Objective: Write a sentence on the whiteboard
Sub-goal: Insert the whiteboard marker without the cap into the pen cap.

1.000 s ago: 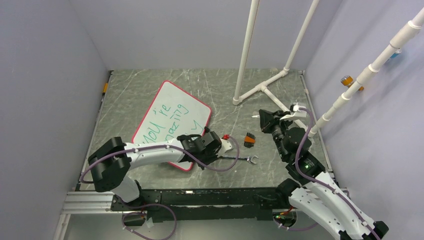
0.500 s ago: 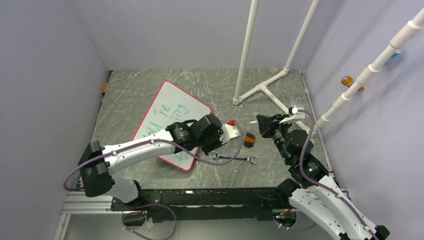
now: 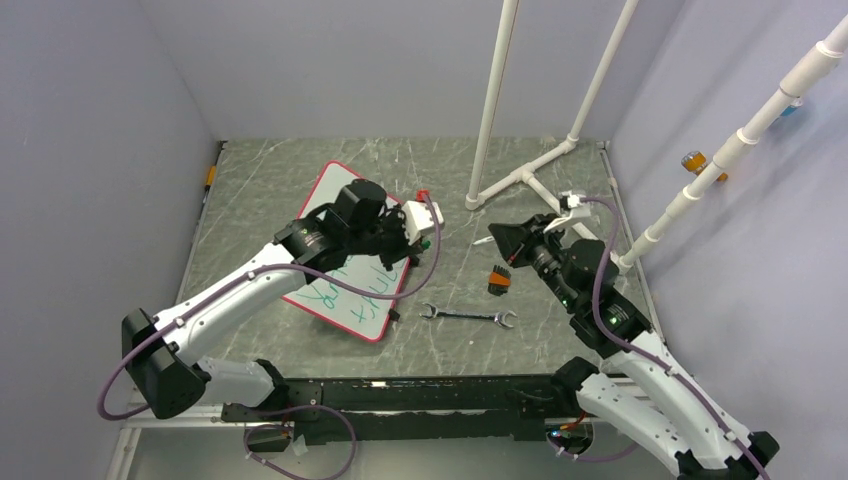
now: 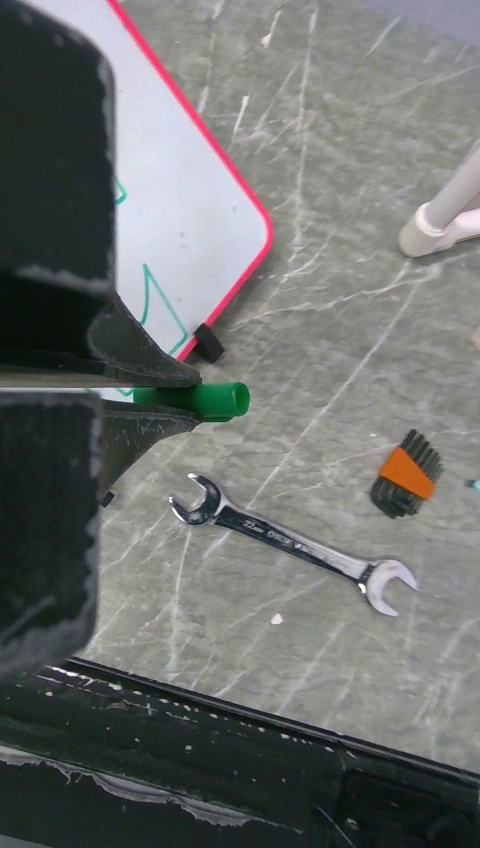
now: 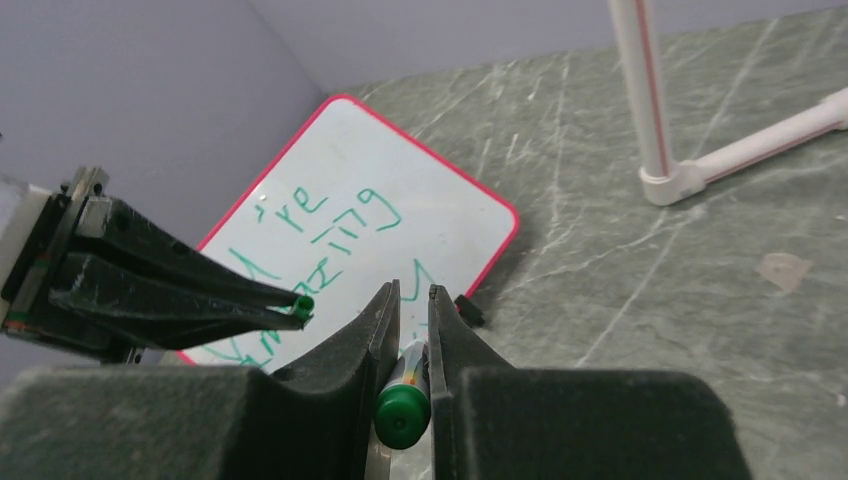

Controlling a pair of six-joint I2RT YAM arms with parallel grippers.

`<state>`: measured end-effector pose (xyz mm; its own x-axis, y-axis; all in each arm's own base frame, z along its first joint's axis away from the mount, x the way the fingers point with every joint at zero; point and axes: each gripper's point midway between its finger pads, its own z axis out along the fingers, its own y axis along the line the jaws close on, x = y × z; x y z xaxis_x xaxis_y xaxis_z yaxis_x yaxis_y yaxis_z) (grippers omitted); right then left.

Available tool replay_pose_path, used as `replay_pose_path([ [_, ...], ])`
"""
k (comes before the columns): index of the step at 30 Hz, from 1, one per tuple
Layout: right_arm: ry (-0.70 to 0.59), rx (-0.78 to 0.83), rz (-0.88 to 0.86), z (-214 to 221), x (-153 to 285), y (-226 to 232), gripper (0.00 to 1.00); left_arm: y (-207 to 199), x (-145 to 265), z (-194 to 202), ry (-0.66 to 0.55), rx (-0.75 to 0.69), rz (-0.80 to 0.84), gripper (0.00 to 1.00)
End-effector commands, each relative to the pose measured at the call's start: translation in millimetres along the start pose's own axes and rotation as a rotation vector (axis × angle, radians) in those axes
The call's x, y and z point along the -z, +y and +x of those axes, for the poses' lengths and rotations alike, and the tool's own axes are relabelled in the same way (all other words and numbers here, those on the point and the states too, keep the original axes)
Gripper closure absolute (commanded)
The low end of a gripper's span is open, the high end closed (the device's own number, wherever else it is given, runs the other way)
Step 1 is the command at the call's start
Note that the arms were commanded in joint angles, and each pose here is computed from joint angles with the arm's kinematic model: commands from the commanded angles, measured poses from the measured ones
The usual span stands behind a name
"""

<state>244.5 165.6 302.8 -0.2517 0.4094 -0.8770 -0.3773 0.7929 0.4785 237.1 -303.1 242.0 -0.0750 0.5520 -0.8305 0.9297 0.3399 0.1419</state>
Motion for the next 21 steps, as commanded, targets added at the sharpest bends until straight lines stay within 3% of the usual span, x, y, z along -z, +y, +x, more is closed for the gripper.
replay_pose_path([
  [1, -0.05, -0.037, -0.177, -31.8, -3.2, 45.0, 1.0, 0.0, 11.4, -37.5, -0.16, -0.09, 0.082, 1.0],
  [13, -0.004, -0.089, -0.433, -37.6, -18.2, 98.9, 1.0, -3.2, 21.1, -34.5, -0.262, -0.104, 0.121, 1.0],
  [21, 0.029, -0.121, -0.458, -28.4, -24.4, 102.7, 1.0, -4.7, 23.7, -33.0, -0.272, -0.091, 0.116, 1.0],
])
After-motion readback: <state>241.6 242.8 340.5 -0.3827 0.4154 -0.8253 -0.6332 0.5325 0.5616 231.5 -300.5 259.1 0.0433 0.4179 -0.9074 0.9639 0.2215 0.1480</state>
